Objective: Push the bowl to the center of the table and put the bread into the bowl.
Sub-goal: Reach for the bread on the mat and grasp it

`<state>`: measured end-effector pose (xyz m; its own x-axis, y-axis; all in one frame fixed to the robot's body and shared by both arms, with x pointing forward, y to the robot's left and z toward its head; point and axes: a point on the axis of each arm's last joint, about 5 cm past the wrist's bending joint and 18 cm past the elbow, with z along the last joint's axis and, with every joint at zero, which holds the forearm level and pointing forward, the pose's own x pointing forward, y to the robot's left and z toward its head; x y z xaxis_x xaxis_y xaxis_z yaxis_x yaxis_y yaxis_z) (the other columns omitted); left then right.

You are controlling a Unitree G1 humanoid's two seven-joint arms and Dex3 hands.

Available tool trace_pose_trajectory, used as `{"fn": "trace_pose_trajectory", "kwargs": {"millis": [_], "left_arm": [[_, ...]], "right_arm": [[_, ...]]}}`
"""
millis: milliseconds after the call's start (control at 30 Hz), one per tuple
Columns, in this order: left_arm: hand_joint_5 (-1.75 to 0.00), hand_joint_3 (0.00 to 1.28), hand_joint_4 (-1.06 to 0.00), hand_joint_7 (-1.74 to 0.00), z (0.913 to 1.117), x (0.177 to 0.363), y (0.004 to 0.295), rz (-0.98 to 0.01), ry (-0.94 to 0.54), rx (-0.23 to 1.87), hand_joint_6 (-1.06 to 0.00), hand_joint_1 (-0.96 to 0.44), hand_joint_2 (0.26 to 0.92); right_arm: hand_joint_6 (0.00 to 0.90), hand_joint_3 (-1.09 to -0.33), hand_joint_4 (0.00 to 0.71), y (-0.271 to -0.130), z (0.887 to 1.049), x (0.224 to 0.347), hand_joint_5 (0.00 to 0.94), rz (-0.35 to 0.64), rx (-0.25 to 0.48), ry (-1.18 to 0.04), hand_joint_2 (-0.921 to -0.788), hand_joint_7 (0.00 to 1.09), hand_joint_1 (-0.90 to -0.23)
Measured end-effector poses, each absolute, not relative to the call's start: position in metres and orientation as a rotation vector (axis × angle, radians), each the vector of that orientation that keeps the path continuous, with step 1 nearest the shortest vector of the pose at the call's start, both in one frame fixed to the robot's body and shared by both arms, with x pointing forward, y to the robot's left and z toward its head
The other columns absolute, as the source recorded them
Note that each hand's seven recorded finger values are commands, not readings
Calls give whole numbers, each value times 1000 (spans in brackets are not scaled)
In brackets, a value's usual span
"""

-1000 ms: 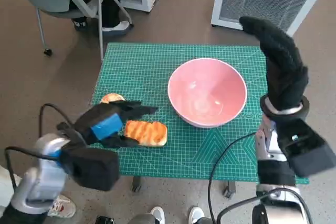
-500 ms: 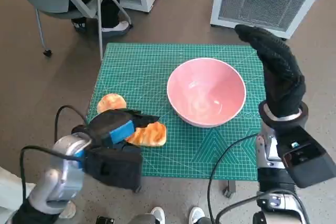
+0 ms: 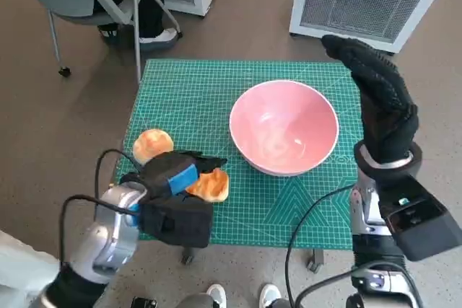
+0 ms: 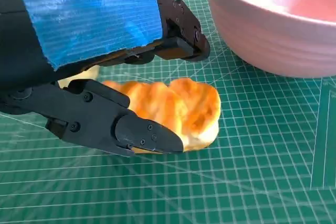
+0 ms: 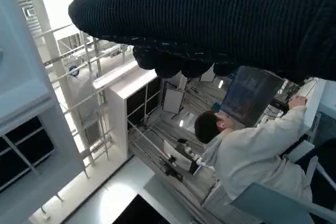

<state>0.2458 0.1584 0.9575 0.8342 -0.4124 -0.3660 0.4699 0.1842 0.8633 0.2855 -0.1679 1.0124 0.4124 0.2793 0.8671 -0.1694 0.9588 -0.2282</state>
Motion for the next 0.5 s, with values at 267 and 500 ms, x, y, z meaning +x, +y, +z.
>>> {"fn": "trace_pose_trajectory", "kwargs": {"millis": [267,500], "left_arm": [[-1073,85,-695,-928,944,249,157,-563,-26,1225,-595,15,915],[-1225,58,-707,-1037,943,247,159,-524,-73,1238,-643,5,920]], "right_arm": [[-1,-733,303,-167,1011,284,7,280,-116,-1101,-921,772,-536],[-1,-732,304,-167,1011,284,7,281,-114,-1099,-921,772,-536]]}}
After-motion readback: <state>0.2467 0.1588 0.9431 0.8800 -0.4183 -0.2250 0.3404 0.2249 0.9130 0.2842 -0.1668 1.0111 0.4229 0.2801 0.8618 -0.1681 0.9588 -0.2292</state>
